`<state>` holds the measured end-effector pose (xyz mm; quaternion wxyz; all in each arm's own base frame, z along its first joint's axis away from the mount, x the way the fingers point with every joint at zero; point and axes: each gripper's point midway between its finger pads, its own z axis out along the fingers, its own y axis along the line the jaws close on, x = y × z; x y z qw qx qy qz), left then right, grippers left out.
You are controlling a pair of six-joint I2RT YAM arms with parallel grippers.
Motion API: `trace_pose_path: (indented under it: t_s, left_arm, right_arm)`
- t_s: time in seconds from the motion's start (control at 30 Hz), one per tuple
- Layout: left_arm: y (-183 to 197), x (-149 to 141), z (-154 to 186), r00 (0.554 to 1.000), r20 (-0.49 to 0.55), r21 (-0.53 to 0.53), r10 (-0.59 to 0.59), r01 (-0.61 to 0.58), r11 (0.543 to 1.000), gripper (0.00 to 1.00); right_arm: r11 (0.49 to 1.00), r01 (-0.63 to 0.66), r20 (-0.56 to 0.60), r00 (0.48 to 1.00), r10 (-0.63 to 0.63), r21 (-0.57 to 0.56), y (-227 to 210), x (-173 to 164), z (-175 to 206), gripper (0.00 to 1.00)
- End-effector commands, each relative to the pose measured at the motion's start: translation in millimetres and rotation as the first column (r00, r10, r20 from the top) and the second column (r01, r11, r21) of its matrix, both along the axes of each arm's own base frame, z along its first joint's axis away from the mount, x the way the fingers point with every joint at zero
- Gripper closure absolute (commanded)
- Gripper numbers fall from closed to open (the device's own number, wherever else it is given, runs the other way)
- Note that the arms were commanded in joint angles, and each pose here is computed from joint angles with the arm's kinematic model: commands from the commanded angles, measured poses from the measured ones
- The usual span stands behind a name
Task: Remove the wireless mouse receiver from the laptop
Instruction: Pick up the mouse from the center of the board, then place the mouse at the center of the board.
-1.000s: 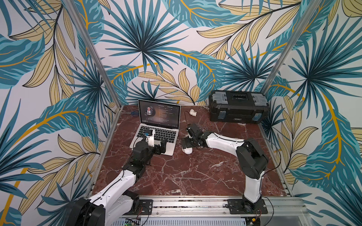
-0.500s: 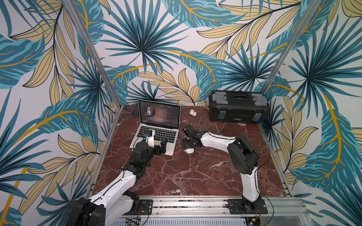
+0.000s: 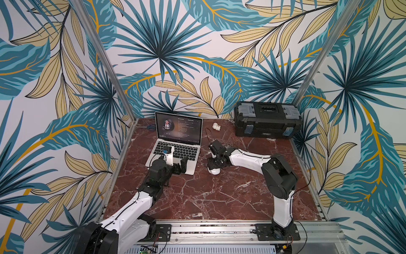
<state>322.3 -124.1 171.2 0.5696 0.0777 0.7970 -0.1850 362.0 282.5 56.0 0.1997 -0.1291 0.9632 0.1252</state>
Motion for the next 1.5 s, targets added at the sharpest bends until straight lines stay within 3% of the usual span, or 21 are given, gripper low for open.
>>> trace_pose_path:
  t_s: [0.0, 0.07, 0.13, 0.17, 0.3, 0.37, 0.47, 0.63, 0.9, 1.13, 1.47]
  left_arm:
    - [-35, -11, 39, 0.949, 0.189, 0.085, -0.251, 0.238, 0.967, 0.00]
    - [-60, -37, 57, 0.833, 0.341, 0.145, -0.436, 0.412, 0.900, 0.00]
    - [-72, -60, 73, 0.706, 0.476, 0.197, -0.525, 0.496, 0.845, 0.00]
    - [-75, -64, 79, 0.671, 0.509, 0.201, -0.540, 0.517, 0.832, 0.00]
    - [-98, -74, 90, 0.570, 0.474, 0.217, -0.671, 0.664, 0.716, 0.00]
    - [-105, -80, 99, 0.524, 0.494, 0.233, -0.693, 0.689, 0.687, 0.00]
    - [-111, -84, 106, 0.490, 0.503, 0.274, -0.712, 0.690, 0.670, 0.00]
    - [-119, -91, 112, 0.449, 0.506, 0.296, -0.736, 0.711, 0.637, 0.00]
    - [-124, -93, 110, 0.429, 0.503, 0.307, -0.750, 0.723, 0.619, 0.03]
    - [-130, -97, 106, 0.407, 0.478, 0.309, -0.778, 0.751, 0.583, 0.35]
    - [-127, -99, 106, 0.436, 0.463, 0.302, -0.772, 0.741, 0.600, 0.69]
  right_arm:
    - [0.948, -0.149, 0.035, 0.989, 0.146, 0.280, 5, -13, 80, 0.54]
    - [0.851, -0.188, 0.019, 0.979, 0.205, 0.491, -1, -24, 120, 0.54]
    - [0.741, -0.239, 0.037, 0.960, 0.279, 0.628, -3, -39, 153, 0.54]
    - [0.685, -0.279, 0.054, 0.942, 0.330, 0.674, -1, -51, 167, 0.51]
    - [0.494, -0.312, 0.064, 0.888, 0.456, 0.812, 16, -80, 205, 0.51]
    - [0.431, -0.352, 0.103, 0.858, 0.503, 0.831, 22, -93, 214, 0.51]
    - [0.380, -0.371, 0.103, 0.817, 0.568, 0.847, 31, -111, 215, 0.51]
    - [0.358, -0.370, 0.068, 0.771, 0.633, 0.857, 49, -127, 205, 0.51]
    - [0.339, -0.352, 0.029, 0.730, 0.683, 0.872, 66, -132, 192, 0.52]
    - [0.340, -0.336, 0.023, 0.741, 0.671, 0.878, 75, -119, 194, 0.52]
    - [0.389, -0.281, -0.009, 0.801, 0.599, 0.877, 77, -91, 196, 0.53]
